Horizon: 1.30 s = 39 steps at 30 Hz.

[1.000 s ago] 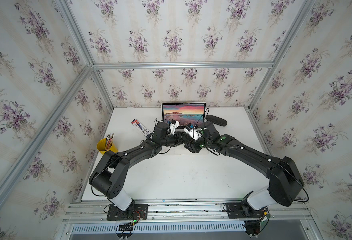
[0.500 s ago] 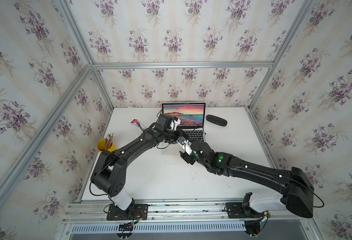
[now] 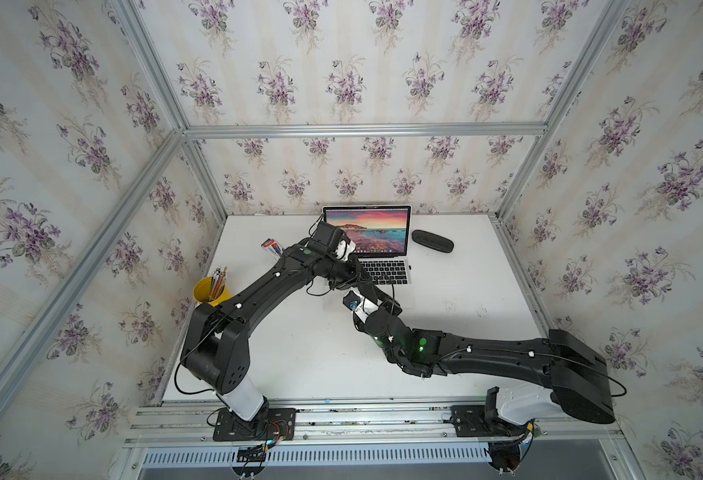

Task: Remove the wireless mouse receiver from the laptop
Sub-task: Pick up the mouse from the center of the board.

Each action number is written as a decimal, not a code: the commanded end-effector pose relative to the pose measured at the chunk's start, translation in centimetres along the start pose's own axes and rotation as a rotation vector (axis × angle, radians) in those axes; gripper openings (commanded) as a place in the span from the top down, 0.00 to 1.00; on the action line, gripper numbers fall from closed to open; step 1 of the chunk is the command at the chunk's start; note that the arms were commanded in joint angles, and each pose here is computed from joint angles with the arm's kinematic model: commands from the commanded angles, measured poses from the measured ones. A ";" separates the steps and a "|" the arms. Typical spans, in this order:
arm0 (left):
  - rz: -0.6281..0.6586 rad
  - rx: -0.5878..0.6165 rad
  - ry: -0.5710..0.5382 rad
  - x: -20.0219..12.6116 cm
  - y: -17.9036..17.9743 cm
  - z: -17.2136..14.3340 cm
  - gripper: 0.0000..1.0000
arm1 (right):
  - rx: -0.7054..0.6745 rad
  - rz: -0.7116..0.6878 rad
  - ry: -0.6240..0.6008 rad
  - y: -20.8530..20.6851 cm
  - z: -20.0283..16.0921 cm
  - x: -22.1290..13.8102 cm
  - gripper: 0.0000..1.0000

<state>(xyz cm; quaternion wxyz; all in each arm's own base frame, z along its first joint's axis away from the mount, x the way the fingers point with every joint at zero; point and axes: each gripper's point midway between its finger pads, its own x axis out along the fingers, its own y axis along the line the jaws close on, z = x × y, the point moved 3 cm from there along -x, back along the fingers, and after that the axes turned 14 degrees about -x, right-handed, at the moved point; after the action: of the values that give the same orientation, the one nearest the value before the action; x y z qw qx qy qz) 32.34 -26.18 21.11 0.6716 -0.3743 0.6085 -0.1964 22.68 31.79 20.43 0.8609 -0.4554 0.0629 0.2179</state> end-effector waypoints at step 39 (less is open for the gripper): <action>-0.075 0.000 0.008 -2.0 -1.1 -1.6 0.89 | -0.023 -0.192 0.063 -1.0 -0.8 1.0 1.00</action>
<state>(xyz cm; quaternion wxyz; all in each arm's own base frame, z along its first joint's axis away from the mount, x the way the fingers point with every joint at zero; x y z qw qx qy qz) 31.93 -25.53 22.76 0.6555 -0.4379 0.5935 -0.1622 23.90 31.35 20.24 0.8634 -0.4855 0.0406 0.1309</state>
